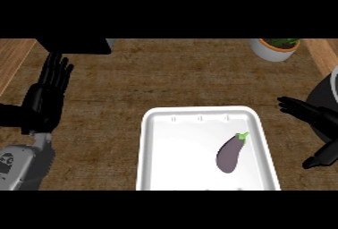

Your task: Pick the eggplant from the tray and place it in the pot

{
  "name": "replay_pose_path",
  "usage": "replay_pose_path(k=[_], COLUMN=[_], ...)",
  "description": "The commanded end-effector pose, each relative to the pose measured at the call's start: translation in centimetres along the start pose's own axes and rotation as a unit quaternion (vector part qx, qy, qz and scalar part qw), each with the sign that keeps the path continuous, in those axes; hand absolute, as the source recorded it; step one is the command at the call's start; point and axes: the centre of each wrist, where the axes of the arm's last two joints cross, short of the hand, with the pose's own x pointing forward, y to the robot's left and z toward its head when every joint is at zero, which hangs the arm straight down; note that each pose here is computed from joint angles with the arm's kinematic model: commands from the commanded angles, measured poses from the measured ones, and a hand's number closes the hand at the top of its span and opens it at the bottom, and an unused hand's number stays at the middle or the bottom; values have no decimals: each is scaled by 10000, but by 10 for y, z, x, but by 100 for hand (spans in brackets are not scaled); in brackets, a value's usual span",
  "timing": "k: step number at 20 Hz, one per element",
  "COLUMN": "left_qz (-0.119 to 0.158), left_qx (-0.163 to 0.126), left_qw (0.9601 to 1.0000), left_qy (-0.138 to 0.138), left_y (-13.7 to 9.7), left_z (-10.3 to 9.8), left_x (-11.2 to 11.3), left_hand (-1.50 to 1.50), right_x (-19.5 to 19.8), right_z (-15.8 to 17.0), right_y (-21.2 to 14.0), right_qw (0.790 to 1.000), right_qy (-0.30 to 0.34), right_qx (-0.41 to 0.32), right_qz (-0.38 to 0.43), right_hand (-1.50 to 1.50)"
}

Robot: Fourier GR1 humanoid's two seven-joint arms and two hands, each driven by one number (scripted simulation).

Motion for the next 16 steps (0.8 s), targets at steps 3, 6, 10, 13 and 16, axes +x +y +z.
replay_pose_path(k=[3,6,10,13,16], left_qz=[-7,-14,-78,-42,-29], left_qx=[95,16,102,140,106], left_qw=[10000,10000,9999,9999,9999], left_qy=[-27,5,-107,52,27], left_y=[-4,10,-3,-12,-7], left_z=[3,2,0,3,-1], left_x=[-2,8,-9,7,8], left_hand=[0,0,0,0,0], right_x=[25,15,-6,4,-15], right_z=[-43,-58,-66,-69,-84], right_y=[-7,16,36,36,53], right_qw=[9973,9937,9903,9877,9882], right_qy=[454,766,980,1049,980], right_qx=[519,773,975,1145,1166], right_qz=[257,281,113,172,173], right_hand=[-150,-150,-150,-150,-150])
